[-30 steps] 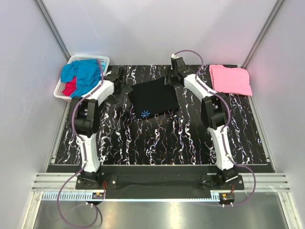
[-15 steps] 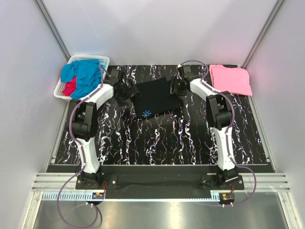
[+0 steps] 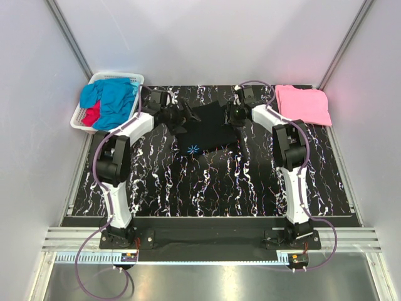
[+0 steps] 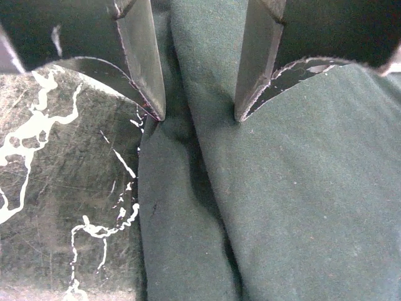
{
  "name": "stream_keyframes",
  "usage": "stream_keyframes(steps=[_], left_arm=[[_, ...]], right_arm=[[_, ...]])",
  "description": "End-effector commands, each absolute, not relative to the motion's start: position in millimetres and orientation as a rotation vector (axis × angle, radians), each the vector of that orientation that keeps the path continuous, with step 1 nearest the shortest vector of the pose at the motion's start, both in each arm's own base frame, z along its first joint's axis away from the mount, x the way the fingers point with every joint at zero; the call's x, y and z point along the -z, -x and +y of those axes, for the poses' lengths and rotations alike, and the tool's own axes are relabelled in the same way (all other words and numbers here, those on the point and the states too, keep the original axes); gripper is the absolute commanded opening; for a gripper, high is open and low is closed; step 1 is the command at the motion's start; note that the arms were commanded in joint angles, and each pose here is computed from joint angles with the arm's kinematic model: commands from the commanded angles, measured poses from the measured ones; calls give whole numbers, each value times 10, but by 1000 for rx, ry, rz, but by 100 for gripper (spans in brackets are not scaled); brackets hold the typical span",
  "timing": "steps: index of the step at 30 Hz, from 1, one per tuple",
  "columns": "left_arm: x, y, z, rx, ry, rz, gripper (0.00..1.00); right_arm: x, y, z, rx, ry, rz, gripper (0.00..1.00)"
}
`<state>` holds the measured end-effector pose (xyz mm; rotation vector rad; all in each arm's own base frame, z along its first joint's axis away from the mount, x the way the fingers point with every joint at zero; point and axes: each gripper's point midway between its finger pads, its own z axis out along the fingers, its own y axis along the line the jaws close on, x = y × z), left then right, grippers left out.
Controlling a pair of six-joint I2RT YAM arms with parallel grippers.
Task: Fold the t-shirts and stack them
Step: Fold the tshirt
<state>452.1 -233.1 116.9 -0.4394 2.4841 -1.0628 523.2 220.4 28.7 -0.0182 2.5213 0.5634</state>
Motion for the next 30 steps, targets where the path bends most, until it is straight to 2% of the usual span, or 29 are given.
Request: stream_keyframes(steps=[1,5,9,17,23,30], left_arm=[[-1357,-4474,-2484,1155,361,2434,99],[-1379,-4494,-2487,1148,349,2426,99],[-1231,-4532,-2479,1097,409,2460,99],[-429,-4392,-2332,672,647,2676,99],[-199,-4186,-2284,426,663,2760,99],[-208,-3925,-1866,126,673,2769,99]], right_arm=[[-403,-5098,2262,-611,67,2529,55],[-488,-5144,2082,-481,55,2500,56],[-770,-5147,2117,-508,92,2448,56],[-972,-5117,2118,-525,65,2423,55],[-806,-4989,2119,-538,77,2469,53],[-418,-4699,2069,-514,60,2577,50]])
